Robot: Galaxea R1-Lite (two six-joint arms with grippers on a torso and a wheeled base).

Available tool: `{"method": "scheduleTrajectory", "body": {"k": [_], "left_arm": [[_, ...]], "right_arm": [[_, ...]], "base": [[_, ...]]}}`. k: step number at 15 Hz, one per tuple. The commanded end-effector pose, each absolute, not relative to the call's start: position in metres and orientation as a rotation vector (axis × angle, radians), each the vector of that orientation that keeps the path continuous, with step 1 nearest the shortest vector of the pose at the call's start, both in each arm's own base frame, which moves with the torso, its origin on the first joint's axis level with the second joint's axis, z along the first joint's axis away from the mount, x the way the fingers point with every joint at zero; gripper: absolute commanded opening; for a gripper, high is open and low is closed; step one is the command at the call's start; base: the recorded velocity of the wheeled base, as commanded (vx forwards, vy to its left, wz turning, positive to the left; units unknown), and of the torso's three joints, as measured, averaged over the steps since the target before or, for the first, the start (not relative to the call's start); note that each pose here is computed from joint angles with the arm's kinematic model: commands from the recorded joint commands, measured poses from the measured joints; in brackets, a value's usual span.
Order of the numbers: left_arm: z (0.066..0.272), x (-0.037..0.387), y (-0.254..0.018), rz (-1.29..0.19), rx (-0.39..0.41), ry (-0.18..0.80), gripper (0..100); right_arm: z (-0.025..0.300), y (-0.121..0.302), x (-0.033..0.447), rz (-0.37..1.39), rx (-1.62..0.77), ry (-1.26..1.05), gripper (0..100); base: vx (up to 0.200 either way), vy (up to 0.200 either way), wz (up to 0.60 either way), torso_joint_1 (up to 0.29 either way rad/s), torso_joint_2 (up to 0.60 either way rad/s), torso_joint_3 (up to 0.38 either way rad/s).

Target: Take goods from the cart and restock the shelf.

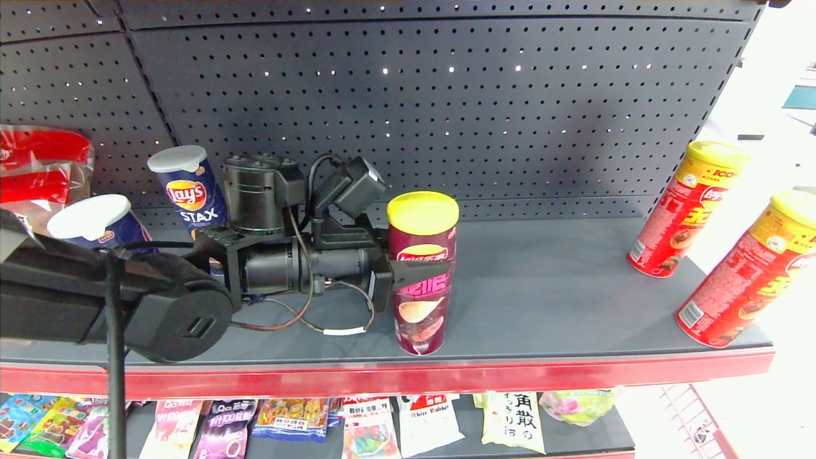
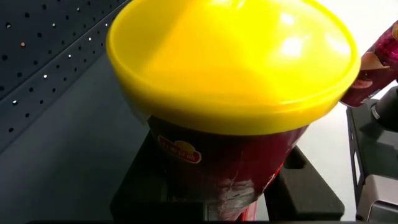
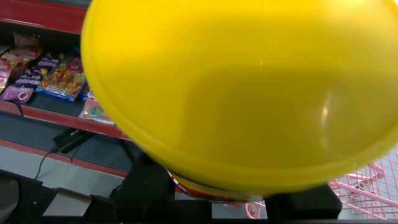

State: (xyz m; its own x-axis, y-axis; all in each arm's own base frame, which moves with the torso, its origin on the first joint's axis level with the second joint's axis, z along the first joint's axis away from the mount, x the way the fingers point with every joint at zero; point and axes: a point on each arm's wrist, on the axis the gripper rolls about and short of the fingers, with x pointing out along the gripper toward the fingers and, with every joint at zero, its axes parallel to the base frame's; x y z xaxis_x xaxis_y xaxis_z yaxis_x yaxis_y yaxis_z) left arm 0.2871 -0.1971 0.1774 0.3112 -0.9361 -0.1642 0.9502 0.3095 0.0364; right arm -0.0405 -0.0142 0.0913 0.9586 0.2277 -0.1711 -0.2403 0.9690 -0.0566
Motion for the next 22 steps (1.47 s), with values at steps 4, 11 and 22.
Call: {"method": "scheduleTrajectory", "body": {"k": [4,11,22], "left_arm": [[0.175,0.286,-0.197,-1.253,0.138,0.127,100],[0.171,0.27,-0.18,-1.21,0.135,0.155,100],[0.191,0.196,-0.109,-0.983,0.149,0.076,100]], "right_arm": [[0.091,-0.014,-0.041,0.238,-0.079,0.165,0],[0.091,-0.014,-0.041,0.238,-0.079,0.164,0],[0.092,-0.014,-0.041,0.244,-0.079,0.16,0]], "base": [[0.0,0.0,0.0,0.0,0.0,0.0],[0.0,0.0,0.0,0.0,0.0,0.0],[0.0,0.0,0.0,0.0,0.0,0.0]]}}
